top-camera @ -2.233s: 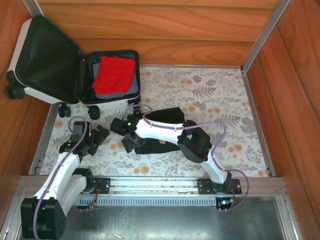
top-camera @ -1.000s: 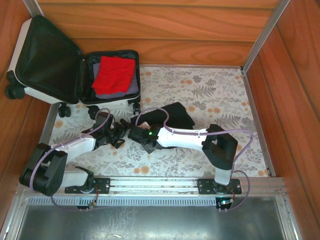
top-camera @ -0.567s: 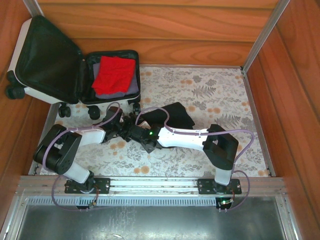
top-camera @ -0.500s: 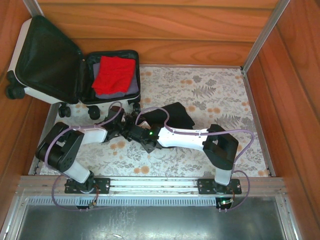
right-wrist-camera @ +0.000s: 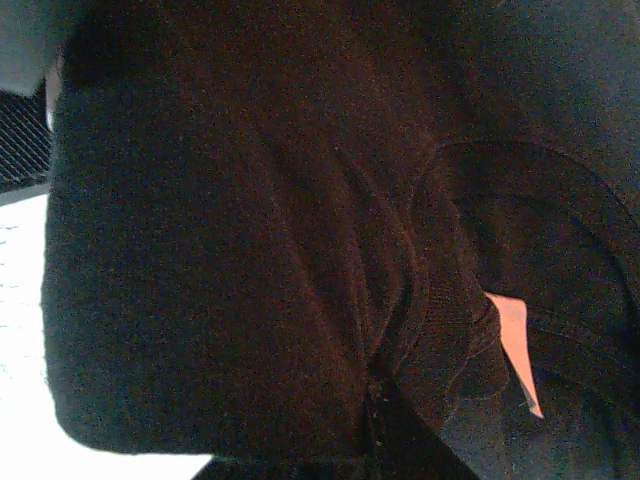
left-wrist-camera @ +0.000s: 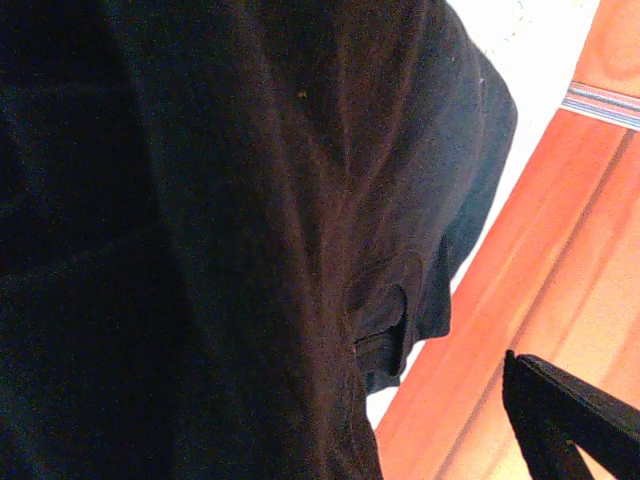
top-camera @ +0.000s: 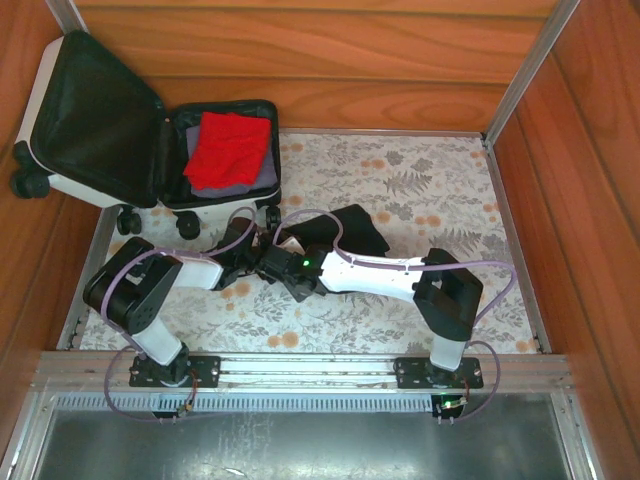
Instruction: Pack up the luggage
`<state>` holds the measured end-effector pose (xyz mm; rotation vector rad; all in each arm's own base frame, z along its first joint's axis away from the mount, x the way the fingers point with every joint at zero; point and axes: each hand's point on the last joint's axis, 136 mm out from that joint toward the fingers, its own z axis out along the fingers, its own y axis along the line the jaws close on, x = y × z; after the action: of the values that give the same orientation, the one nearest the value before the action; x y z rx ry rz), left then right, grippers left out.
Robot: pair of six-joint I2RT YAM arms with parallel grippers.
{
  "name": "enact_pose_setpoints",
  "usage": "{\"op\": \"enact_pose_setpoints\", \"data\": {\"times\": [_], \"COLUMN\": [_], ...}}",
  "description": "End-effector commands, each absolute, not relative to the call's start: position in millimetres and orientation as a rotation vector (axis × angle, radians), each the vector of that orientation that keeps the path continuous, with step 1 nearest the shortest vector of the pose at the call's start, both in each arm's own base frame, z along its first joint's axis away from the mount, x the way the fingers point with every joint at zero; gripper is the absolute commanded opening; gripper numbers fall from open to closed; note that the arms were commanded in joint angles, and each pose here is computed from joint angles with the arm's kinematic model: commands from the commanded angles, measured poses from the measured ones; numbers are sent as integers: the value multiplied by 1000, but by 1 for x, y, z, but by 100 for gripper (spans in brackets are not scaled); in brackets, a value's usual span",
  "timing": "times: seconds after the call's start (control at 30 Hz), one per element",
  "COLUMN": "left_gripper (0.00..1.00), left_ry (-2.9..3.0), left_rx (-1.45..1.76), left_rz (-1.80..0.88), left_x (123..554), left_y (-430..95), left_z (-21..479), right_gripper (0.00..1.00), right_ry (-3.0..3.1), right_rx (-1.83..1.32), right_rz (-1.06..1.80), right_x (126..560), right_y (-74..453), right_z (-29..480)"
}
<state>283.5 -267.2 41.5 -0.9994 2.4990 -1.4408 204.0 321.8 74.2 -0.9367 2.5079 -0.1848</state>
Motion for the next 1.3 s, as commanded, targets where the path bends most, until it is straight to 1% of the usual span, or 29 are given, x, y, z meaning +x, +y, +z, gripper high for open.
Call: {"op": "enact_pose_setpoints", "data": {"times": [0.0,0.13,0.2,0.33,0.4,0.43,0.47,0.5,0.53,0.57,0.6,0.7,0.83,0.97,1.0,1.1,1.27], "left_gripper": [93,84,77,53,34,26,17,9,0,0,0,0,0,0,0,0,0], "left_ry": [2654,2616,2600,2579,2579,2576,2573,2570,2561,2550,2541,2544,2582,2611,2613,2581,2587], "left_rx": [-1190,-1203,-1204,-1187,-1160,-1137,-1098,-1070,-1033,-989,-949,-819,-630,-464,-411,-289,-108], "left_rz": [-1197,-1188,-1180,-1173,-1187,-1201,-1216,-1232,-1249,-1270,-1291,-1304,-1191,-995,-946,-905,-901], "left_x": [253,259,264,274,279,283,287,289,293,297,300,307,312,319,321,333,351], "left_y": [-248,-249,-249,-253,-260,-266,-272,-276,-282,-288,-294,-306,-310,-303,-301,-304,-318], "left_z": [-16,-17,-17,-16,-13,-9,-5,0,7,15,23,46,75,110,120,153,199], "right_gripper": [0,0,0,0,0,3,13,23,41,60,67,74,80,82,84,84,84], "right_ry": [2474,2480,2481,2478,2474,2472,2470,2467,2460,2453,2437,2386,2316,2248,2233,2212,2252], "right_rx": [-900,-890,-884,-868,-861,-858,-845,-833,-821,-804,-770,-681,-549,-412,-363,-243,-121], "right_rz": [-178,-165,-158,-136,-130,-132,-147,-160,-172,-192,-193,-178,-59,125,157,208,177], "right_x": [211,210,209,208,208,208,209,210,211,211,212,213,212,210,209,209,208], "right_y": [320,319,317,316,315,314,311,308,304,298,291,269,237,204,193,165,138], "right_z": [87,90,92,96,99,100,103,106,111,117,129,161,204,237,243,246,224]}}
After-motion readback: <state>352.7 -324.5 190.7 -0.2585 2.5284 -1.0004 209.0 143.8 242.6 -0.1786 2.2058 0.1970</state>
